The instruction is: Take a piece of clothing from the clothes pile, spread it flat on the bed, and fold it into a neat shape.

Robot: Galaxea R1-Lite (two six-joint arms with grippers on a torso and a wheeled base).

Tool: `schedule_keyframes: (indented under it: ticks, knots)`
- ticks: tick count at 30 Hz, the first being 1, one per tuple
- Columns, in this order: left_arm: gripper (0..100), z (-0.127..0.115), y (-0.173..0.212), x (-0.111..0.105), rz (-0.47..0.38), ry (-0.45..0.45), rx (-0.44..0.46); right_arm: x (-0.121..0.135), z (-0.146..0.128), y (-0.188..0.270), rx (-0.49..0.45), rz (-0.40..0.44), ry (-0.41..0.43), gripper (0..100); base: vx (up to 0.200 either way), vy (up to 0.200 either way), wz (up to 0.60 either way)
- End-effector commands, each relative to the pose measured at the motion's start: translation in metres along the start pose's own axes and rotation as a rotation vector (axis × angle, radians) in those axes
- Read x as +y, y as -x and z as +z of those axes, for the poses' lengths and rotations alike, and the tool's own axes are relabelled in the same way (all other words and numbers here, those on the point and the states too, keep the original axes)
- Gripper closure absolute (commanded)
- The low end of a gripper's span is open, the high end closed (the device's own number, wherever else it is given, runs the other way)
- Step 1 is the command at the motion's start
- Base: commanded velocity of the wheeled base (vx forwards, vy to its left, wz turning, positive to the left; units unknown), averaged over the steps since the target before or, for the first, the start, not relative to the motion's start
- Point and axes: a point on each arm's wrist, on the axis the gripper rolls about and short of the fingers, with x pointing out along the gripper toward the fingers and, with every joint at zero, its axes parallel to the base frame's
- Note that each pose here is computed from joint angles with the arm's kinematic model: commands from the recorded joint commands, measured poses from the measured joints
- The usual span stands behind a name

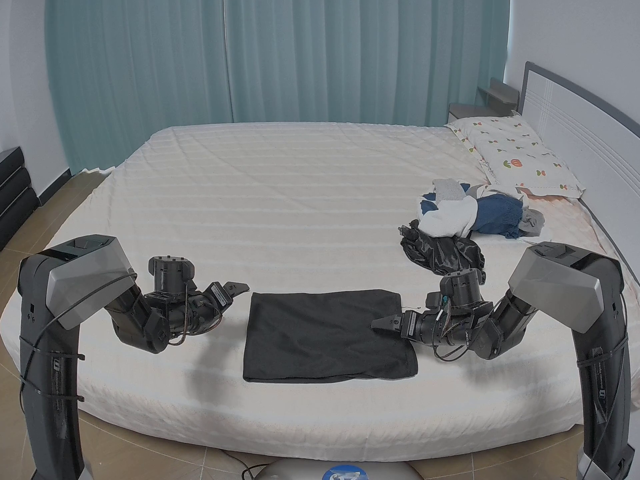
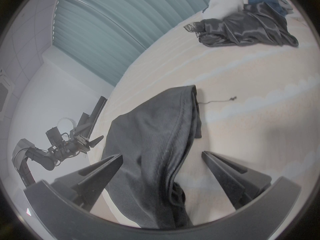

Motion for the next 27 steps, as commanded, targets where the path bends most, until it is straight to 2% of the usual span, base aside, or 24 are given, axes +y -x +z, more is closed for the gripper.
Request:
schedule_keyframes:
  ticks: [1,4,12,20,21,27]
  knots:
    - [0,0.000,0.000,0.000,0.000,0.000,0.000,0.000,-0.002,-0.002,0.030,-0.013,-0.007,0,0.000,0.000,0.00]
    - [0,0.000,0.000,0.001,0.000,0.001,-0.001,0.002,0.000,-0.005,0.033,-0.008,-0.001,0,0.000,0.000,0.00]
    - [0,0.000,0.000,0.000,0.000,0.002,0.000,0.022,-0.010,-0.027,0.121,0.059,0.015,0,0.000,0.000,0.00]
    - [0,0.000,-0.001,0.001,0.000,0.002,0.000,0.034,-0.015,-0.034,0.132,0.081,0.029,0,0.000,0.000,0.00]
    - [0,0.000,-0.001,0.001,0.000,0.002,0.000,0.034,-0.015,-0.034,0.132,0.081,0.029,100,0.000,0.000,0.00]
    - [0,0.000,0.000,0.000,-0.001,0.001,-0.001,0.029,-0.011,-0.035,0.104,0.061,0.025,100,0.000,0.000,0.00]
